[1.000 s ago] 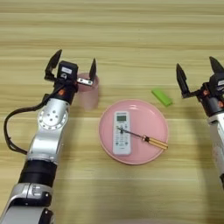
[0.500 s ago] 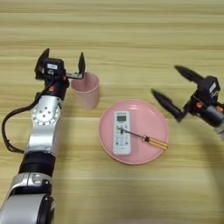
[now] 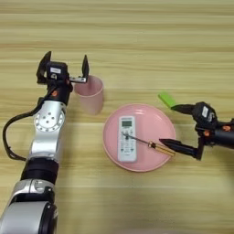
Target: Move the objects on the table
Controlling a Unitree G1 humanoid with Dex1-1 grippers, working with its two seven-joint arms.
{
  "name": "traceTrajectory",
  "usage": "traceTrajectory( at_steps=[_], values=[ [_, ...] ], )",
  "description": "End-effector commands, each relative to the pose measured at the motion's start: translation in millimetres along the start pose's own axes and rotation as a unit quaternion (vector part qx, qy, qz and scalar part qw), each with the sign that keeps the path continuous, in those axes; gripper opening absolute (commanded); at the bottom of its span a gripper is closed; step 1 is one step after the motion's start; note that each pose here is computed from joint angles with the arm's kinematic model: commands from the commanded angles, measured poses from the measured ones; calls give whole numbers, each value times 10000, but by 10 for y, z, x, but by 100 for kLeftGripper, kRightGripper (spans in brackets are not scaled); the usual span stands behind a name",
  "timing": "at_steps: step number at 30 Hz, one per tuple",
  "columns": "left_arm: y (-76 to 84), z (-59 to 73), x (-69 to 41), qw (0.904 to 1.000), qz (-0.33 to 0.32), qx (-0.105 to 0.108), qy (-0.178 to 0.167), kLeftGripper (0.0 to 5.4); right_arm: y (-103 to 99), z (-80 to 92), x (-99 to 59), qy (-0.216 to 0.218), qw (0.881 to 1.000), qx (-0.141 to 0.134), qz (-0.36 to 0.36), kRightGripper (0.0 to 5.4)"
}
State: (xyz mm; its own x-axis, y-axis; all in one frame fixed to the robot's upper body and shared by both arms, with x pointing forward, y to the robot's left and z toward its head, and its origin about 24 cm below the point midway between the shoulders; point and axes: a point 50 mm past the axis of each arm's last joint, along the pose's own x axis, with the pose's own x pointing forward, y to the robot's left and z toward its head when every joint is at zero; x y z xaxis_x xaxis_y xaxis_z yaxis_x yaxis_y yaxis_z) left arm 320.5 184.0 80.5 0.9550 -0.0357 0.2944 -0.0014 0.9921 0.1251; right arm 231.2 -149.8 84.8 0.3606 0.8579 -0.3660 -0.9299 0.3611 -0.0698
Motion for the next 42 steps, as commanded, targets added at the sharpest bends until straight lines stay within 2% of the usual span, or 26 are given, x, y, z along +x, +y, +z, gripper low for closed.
traceTrajectory(
  at_steps=[1,5,15,26,33,37,42],
  values=[
    [-42,29,42,10000,-28,21,-83,537,39,28,92,194,9997,21,151,540],
    [-47,33,41,9999,-34,13,-104,537,55,-46,144,368,9992,101,143,540],
    [-47,32,36,9999,-64,-17,-109,540,16,-181,235,577,9980,246,-72,418],
    [-70,31,26,9999,-109,-51,-104,540,33,-267,266,734,9970,232,-11,292],
    [-98,0,17,9995,-164,-249,36,540,63,-294,270,831,9964,136,87,204],
    [-124,-33,13,9985,-200,-477,201,540,92,-315,279,890,9959,38,156,140],
    [-113,-41,17,9980,-187,-551,254,540,113,-354,295,949,9953,48,210,90]
  ],
)
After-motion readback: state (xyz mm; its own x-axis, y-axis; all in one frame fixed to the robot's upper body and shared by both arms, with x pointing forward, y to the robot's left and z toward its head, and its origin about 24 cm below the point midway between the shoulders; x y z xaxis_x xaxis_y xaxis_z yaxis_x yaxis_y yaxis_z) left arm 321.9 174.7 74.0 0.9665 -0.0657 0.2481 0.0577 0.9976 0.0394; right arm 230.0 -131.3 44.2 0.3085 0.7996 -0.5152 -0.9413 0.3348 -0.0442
